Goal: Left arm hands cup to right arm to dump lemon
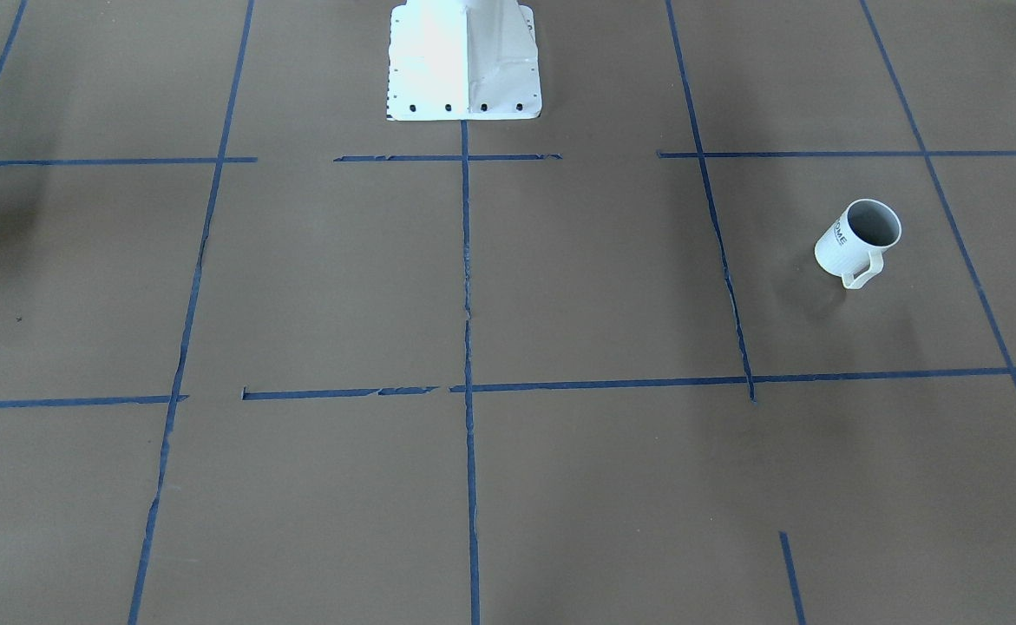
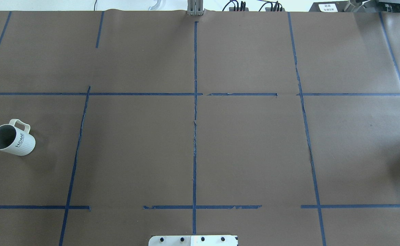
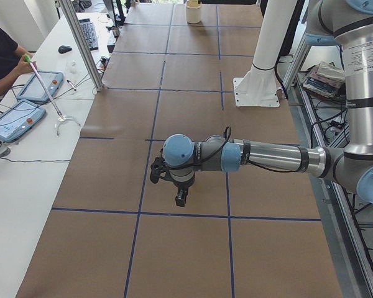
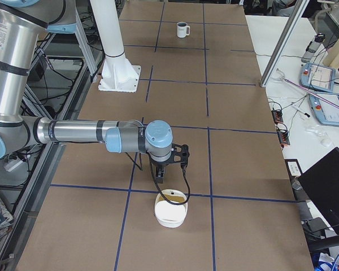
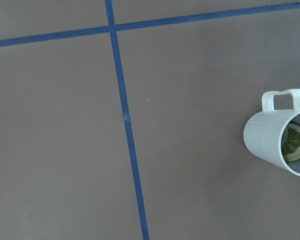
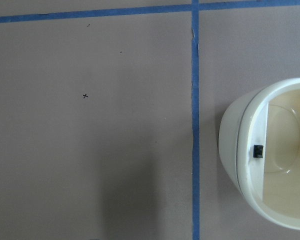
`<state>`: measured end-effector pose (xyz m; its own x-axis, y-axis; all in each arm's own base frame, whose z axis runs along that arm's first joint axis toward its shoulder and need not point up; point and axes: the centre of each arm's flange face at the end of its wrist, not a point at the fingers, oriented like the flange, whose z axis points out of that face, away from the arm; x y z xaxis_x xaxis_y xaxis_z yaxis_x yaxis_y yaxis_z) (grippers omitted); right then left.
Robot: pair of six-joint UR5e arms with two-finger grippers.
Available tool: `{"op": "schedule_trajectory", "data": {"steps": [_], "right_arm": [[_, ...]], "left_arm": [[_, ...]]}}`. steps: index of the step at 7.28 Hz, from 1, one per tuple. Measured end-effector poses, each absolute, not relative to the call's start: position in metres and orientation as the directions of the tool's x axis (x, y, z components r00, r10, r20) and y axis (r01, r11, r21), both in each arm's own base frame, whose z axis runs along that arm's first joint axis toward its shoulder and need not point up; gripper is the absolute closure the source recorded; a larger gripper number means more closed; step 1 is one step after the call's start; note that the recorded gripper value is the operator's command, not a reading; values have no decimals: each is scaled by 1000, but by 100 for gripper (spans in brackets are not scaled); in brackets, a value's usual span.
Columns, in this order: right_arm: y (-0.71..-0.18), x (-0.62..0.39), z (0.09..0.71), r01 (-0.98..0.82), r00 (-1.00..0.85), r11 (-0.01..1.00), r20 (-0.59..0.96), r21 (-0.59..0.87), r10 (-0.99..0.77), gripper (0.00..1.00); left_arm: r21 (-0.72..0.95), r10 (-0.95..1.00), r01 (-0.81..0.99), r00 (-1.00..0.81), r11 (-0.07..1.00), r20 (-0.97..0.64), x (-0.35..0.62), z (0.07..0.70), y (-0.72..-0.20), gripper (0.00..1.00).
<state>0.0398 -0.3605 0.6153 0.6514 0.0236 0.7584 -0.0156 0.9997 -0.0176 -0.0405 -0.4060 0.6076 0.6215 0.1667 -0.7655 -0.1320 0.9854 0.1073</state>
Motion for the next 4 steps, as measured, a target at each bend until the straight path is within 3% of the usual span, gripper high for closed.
{"op": "schedule_trajectory", "data": {"steps": [4], "right_arm": [[-361, 40, 614, -14, 651, 1000, 759, -7, 14, 0]], "left_arm": [[116, 161, -112, 616, 987, -771, 1, 594, -417, 0]]}}
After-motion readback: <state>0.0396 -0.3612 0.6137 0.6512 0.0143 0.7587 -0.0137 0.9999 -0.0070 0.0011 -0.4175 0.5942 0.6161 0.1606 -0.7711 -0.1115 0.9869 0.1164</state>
